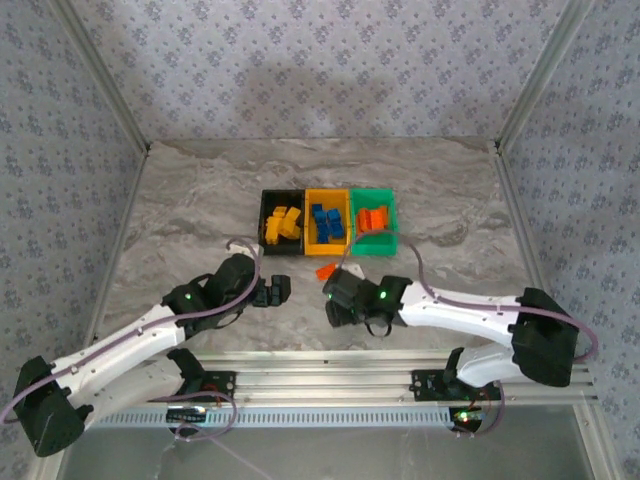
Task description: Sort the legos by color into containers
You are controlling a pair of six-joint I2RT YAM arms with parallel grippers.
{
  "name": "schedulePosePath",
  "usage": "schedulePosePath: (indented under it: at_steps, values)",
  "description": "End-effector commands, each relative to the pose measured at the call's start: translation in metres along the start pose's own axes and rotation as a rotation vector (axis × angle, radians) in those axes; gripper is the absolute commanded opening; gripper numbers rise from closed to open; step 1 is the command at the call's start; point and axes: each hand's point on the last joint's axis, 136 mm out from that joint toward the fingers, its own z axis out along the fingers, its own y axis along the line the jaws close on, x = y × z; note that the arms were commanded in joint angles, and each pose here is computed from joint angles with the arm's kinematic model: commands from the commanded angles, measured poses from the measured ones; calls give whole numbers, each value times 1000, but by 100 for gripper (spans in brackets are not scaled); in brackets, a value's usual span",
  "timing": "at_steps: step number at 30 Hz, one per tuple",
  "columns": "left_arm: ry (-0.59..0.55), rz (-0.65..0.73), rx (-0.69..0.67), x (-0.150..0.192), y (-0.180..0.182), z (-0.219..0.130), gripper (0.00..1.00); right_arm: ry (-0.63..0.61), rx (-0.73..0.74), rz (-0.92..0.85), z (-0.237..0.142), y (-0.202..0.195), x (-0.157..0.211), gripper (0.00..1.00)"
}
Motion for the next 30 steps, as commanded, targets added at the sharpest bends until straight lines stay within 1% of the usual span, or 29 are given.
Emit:
schedulePosePath:
  at_steps: [1, 4, 8, 12, 14, 17, 20, 23, 26, 28, 30]
  values:
    - [-12, -15, -20, 0, 6, -1, 100, -102, -17, 10, -19, -1, -52, 62]
    - [-9, -17, -25, 2, 8, -1, 100, -159, -18, 25, -18, -5, -97, 62]
    - [3, -21, -12, 8, 8, 1, 100, -196, 18, 97, 0, -19, -156, 62]
    - [15, -23, -5, 12, 8, 1, 100, -191, 61, 128, 27, -27, -193, 62]
    - [20, -22, -3, 14, 9, 1, 100, -171, 102, 132, 43, -32, -205, 62]
    - [19, -27, 1, 16, 11, 0, 100, -172, 136, 137, 56, -35, -223, 63]
    - [13, -31, 5, 17, 13, -2, 100, -142, 185, 139, 71, -43, -227, 66]
    - [9, -31, 9, 18, 14, -4, 100, -138, 198, 148, 80, -46, -233, 69]
    - [7, -28, 11, 18, 14, -5, 100, -151, 193, 154, 81, -44, -240, 81]
    - [6, -27, 12, 18, 14, -5, 100, -172, 189, 158, 77, -43, -245, 84]
    - [6, -27, 11, 18, 14, -5, 100, -199, 183, 162, 70, -41, -251, 85]
